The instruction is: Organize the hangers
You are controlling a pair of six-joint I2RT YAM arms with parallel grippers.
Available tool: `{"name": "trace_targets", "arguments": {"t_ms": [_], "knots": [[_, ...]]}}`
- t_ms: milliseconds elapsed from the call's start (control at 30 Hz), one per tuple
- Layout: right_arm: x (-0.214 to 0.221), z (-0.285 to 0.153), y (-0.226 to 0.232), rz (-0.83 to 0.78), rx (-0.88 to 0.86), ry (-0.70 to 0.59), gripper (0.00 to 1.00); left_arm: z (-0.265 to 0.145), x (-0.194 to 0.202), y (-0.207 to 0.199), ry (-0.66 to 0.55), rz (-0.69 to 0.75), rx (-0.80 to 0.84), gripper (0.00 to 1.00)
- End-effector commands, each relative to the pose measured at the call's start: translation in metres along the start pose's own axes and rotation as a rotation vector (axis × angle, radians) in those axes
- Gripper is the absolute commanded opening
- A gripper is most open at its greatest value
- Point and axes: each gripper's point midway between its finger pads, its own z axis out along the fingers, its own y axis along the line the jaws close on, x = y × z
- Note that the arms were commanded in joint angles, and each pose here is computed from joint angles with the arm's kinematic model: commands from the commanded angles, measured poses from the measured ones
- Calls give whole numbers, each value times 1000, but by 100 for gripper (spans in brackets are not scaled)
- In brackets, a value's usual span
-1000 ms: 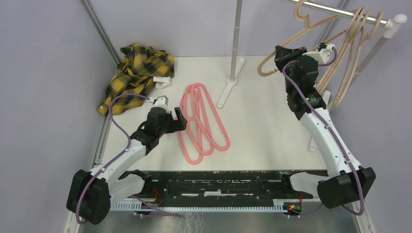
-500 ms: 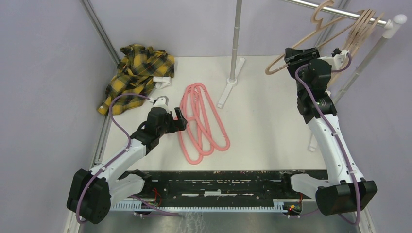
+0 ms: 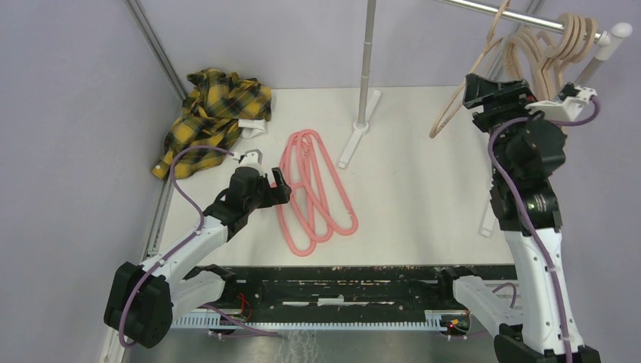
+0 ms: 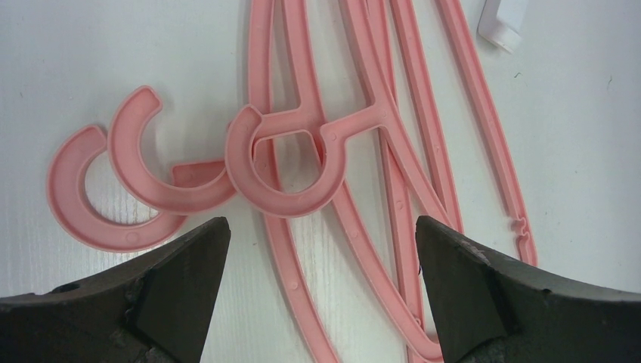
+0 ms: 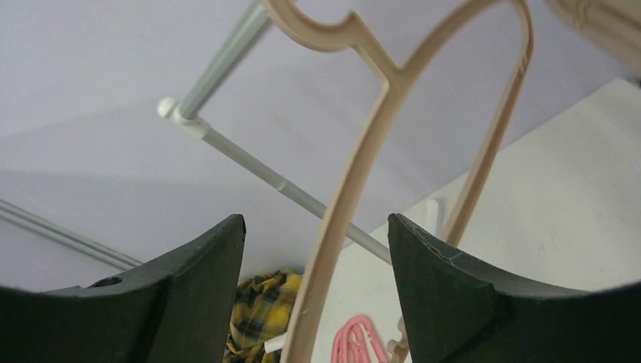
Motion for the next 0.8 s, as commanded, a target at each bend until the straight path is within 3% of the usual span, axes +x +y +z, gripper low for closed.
{"name": "trace_targets", "arguments": {"t_ms": [0,167,300,467,567,767], "knots": [[-47,-33,36,-94,-132,-102,77,2,-15,-10,-47,-36,27,99],[-36,-32,67,-160,-300,-48,76,3,-15,-9,-46,-33,22,99],[18,-17,109,-205,-515,231,68,4,-14,-7,-42,-33,10,99],[149,-20,126,-442,-585,592,65,6,-14,-5,-39,-32,-4,99],[231,-36,120,-490,-618,786,62,5,-15,-3,-39,-31,-17,99],[368,-87,52,-687,-558,1106,56,3,-17,1,-52,-26,-35,99]]}}
